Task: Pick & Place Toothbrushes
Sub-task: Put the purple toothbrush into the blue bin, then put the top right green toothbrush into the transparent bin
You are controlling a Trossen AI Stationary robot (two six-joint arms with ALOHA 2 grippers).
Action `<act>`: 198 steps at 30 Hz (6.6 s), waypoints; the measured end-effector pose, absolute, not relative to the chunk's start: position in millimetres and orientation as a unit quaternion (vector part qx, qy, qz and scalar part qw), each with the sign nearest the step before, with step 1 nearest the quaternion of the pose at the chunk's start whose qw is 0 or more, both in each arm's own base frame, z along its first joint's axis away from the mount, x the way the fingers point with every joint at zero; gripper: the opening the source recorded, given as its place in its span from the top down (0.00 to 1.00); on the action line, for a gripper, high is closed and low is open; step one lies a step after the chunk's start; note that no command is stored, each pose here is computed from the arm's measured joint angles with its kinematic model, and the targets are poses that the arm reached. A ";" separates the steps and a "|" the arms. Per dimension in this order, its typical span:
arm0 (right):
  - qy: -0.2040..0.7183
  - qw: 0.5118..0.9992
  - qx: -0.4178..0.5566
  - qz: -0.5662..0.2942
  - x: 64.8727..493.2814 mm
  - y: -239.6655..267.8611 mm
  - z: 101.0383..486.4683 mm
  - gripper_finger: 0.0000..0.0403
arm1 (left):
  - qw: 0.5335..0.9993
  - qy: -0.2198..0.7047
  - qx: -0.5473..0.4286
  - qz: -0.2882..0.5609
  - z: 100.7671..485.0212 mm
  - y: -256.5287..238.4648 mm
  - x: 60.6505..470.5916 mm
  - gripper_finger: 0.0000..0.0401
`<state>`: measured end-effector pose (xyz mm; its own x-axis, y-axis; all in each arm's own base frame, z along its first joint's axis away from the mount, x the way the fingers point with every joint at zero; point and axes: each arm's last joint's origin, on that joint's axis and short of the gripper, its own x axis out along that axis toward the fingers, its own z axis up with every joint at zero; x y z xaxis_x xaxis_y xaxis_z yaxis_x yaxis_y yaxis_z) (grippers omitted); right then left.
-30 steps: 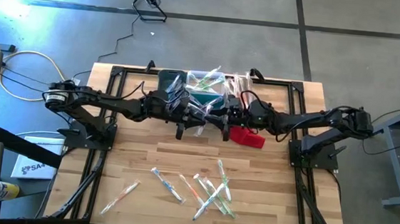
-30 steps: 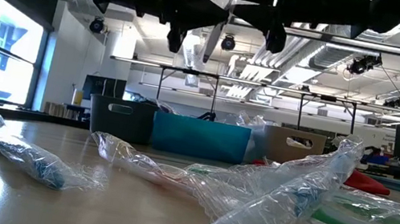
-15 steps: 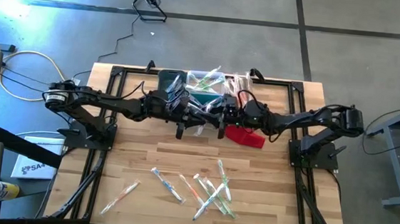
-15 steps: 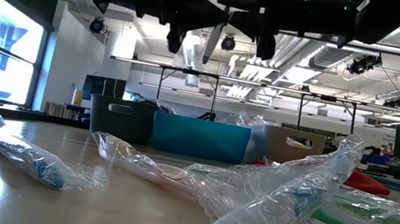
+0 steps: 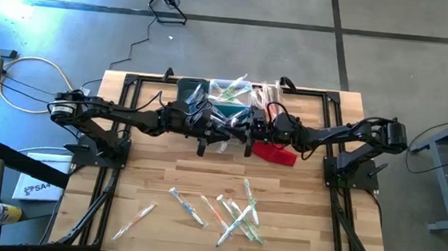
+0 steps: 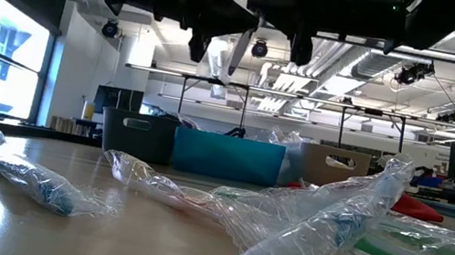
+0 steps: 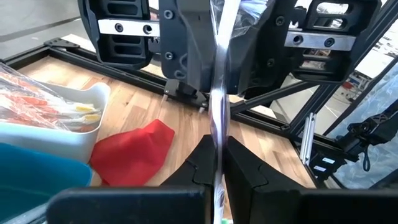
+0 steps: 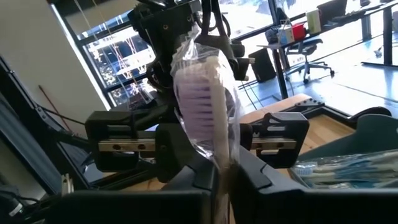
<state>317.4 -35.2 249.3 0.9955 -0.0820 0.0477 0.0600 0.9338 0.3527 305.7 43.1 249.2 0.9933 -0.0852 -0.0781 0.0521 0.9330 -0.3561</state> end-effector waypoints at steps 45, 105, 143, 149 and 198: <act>-0.028 0.984 0.169 -0.039 317.3 -35.6 248.6 0.98 | 0.978 0.058 -0.198 0.012 245.1 45.5 305.3 0.64; 0.100 0.970 0.093 -0.202 304.8 -110.1 237.2 0.98 | 0.979 0.107 -0.134 0.108 278.0 64.2 252.9 0.64; 0.347 0.929 0.043 -0.123 368.1 -144.2 223.6 0.55 | 0.980 0.100 -0.137 0.106 282.0 63.3 250.1 0.64; 0.309 0.941 0.053 -0.128 356.8 -135.7 256.1 0.51 | 0.979 0.104 -0.139 0.107 281.0 63.2 249.9 0.64; 0.355 0.922 0.102 -0.115 299.3 -1.3 322.8 0.99 | 0.964 0.111 -0.220 0.103 278.4 62.1 249.6 0.64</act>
<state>299.3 -1.3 322.8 0.7213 -0.1396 -0.6784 0.2841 0.9529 0.1060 249.6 62.1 278.4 0.9542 0.1491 -0.2594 -0.2469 0.8820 -0.4015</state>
